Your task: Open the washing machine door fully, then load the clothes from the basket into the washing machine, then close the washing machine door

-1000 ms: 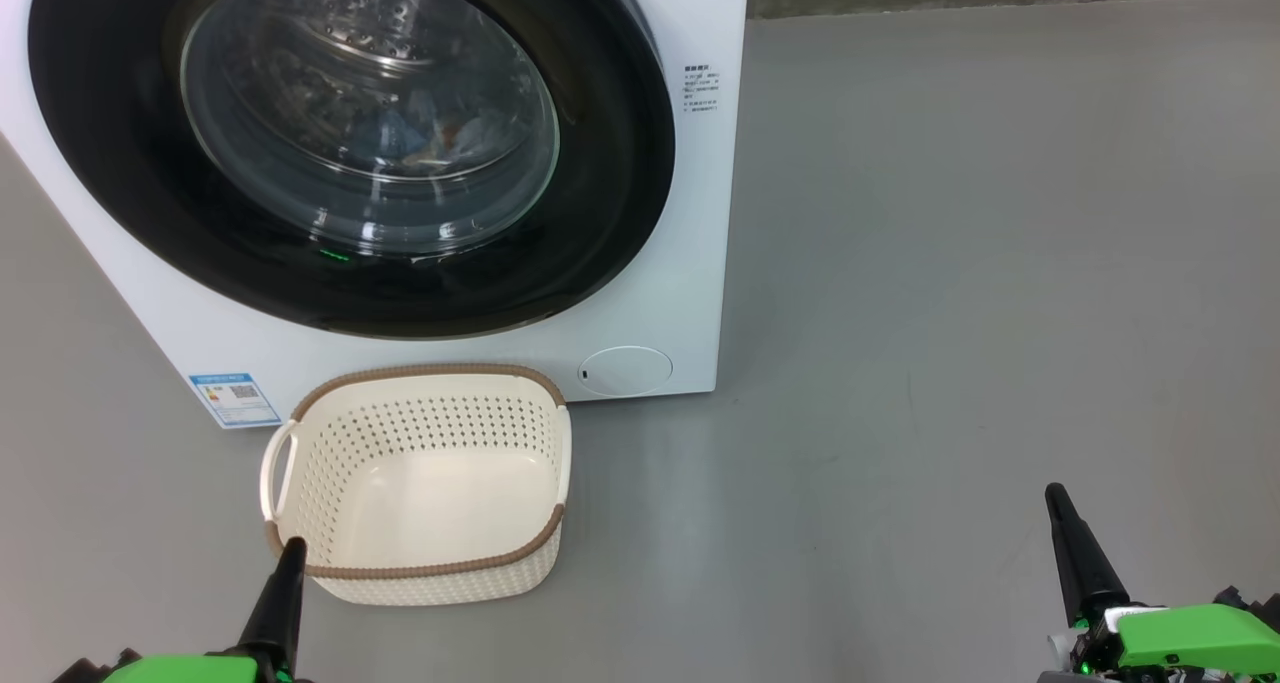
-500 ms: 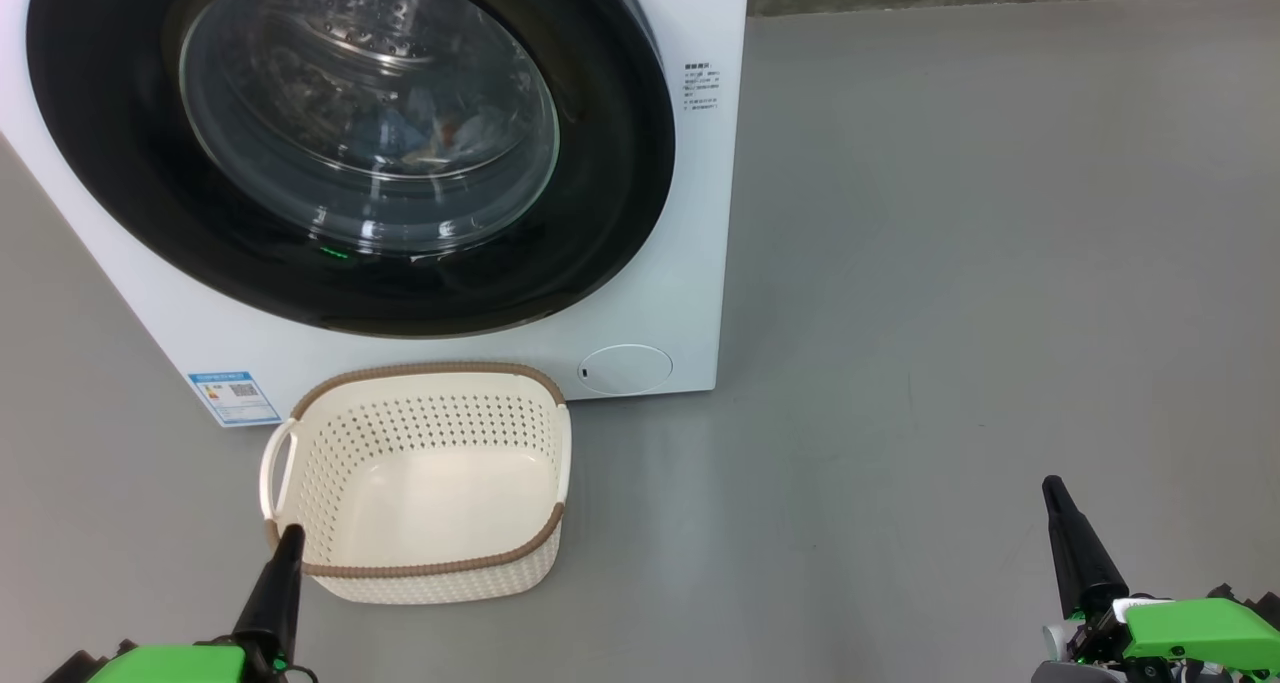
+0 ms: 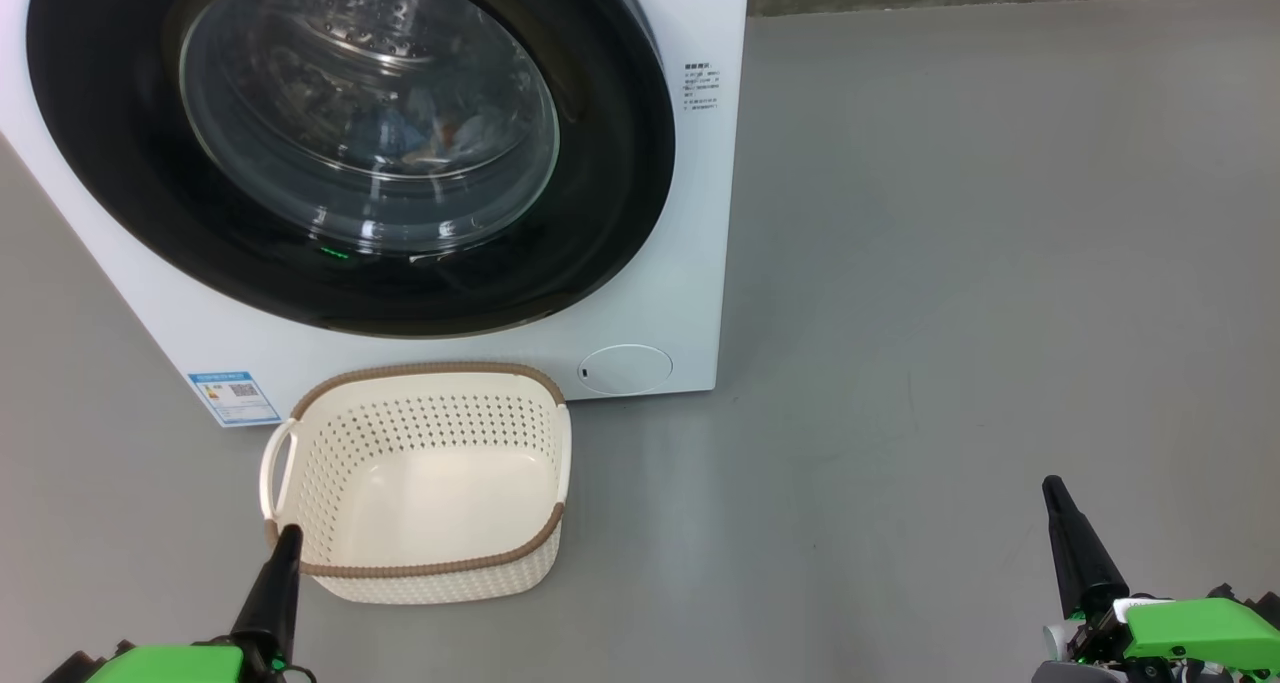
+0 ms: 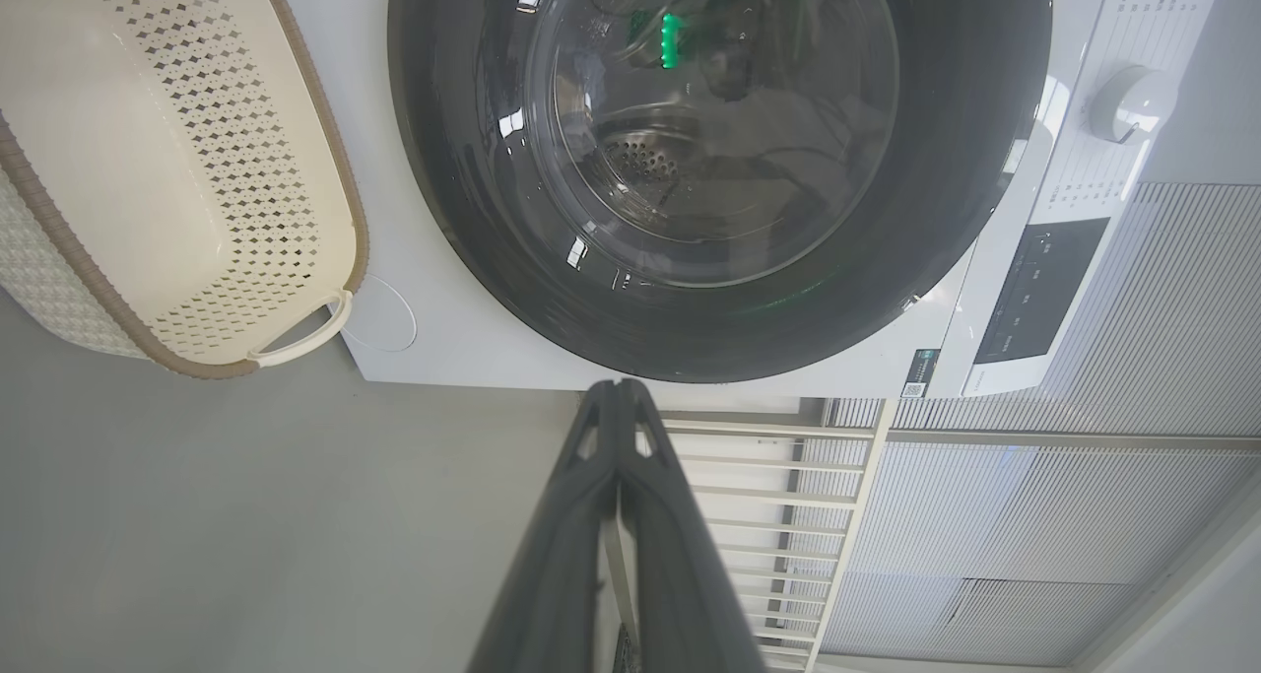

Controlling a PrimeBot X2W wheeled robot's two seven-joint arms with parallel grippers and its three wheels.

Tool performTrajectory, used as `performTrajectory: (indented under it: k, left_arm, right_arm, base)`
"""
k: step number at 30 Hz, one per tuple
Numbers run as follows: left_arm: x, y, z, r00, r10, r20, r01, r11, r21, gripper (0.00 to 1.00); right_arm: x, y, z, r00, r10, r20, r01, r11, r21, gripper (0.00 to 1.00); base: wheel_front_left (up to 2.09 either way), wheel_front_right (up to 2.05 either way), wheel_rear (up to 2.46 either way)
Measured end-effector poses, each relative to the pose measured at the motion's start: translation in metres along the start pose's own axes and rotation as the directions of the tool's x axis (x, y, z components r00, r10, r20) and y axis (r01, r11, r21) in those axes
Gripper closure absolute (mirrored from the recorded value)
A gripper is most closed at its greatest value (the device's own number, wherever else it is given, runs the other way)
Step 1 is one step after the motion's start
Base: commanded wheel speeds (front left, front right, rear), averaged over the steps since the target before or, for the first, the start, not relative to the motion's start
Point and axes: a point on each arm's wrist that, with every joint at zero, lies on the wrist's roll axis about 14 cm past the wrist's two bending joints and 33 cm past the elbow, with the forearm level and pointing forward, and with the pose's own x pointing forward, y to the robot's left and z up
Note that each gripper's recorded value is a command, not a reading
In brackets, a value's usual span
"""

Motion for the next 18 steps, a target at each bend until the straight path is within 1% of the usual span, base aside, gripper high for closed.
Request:
performTrajectory:
  k: [18]
  left_arm:
    - [-0.0001,0.0,0.0002,1.0,0.0,-0.001,0.0,1.0,-0.001,1.0]
  right_arm:
    - [0.0,0.0001,0.0008,1.0,0.0,0.002,0.0,1.0,0.001,1.0]
  base:
    - [0.0,0.0,0.0]
